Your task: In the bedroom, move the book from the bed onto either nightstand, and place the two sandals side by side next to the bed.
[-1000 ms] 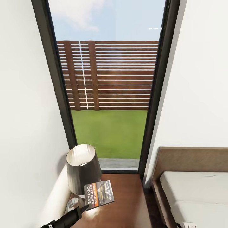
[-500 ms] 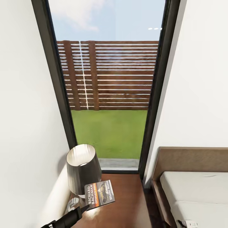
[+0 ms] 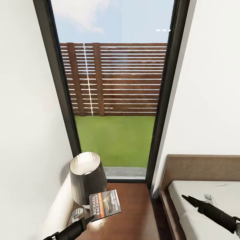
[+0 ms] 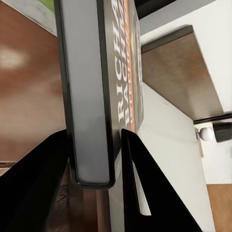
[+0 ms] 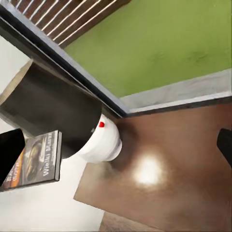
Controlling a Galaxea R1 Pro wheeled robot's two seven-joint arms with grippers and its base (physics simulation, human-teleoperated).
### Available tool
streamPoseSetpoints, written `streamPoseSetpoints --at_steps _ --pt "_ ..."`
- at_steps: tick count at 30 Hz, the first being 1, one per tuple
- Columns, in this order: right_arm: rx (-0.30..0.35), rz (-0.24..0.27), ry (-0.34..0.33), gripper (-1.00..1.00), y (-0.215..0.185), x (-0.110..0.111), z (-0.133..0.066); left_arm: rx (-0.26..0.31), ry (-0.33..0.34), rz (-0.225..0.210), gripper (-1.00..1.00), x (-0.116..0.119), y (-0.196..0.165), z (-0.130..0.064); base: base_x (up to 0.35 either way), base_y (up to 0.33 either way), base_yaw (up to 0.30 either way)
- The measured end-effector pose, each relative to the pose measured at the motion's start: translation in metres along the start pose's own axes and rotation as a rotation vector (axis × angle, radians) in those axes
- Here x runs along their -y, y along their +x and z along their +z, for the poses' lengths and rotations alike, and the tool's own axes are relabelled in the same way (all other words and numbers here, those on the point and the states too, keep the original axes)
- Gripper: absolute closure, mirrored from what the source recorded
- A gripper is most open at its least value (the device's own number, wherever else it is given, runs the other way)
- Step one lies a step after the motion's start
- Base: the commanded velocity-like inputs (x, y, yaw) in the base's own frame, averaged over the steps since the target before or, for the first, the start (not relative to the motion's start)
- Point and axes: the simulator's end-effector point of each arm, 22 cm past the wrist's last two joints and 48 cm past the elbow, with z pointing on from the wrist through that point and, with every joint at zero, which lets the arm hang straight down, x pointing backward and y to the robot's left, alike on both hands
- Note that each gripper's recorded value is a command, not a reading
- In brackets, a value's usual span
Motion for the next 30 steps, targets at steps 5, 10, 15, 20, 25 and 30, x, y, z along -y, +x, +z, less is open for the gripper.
streamPoseSetpoints --at_steps 5,10,15,20,25,30 --pt "-0.045 0.015 -0.161 -1.00 -0.037 -0.064 0.025 0.000 0.000 0.000 1.00 0.000 0.000 0.000 0.000 0.000 0.000" --pt "-0.131 0.091 -0.241 -1.00 -0.042 -0.102 0.033 -0.001 -0.001 0.000 1.00 0.000 0.000 0.000 0.000 0.000 0.000" --pt "-0.170 0.111 -0.280 -1.00 -0.045 -0.123 0.035 -0.002 0.000 -0.002 1.00 0.001 0.002 0.002 0.000 0.000 0.000" --pt "-0.257 0.242 -0.286 -1.00 -0.034 -0.131 0.033 -0.002 0.003 -0.004 1.00 0.002 0.003 0.003 0.000 0.000 0.000" --pt "-0.292 0.278 -0.302 -1.00 -0.033 -0.141 0.032 -0.003 0.003 -0.004 1.00 0.003 0.003 0.003 0.000 0.000 0.000" --pt "-0.297 0.276 -0.309 -1.00 -0.034 -0.146 0.033 -0.003 0.006 -0.005 1.00 0.004 0.004 0.004 0.000 0.000 0.000"
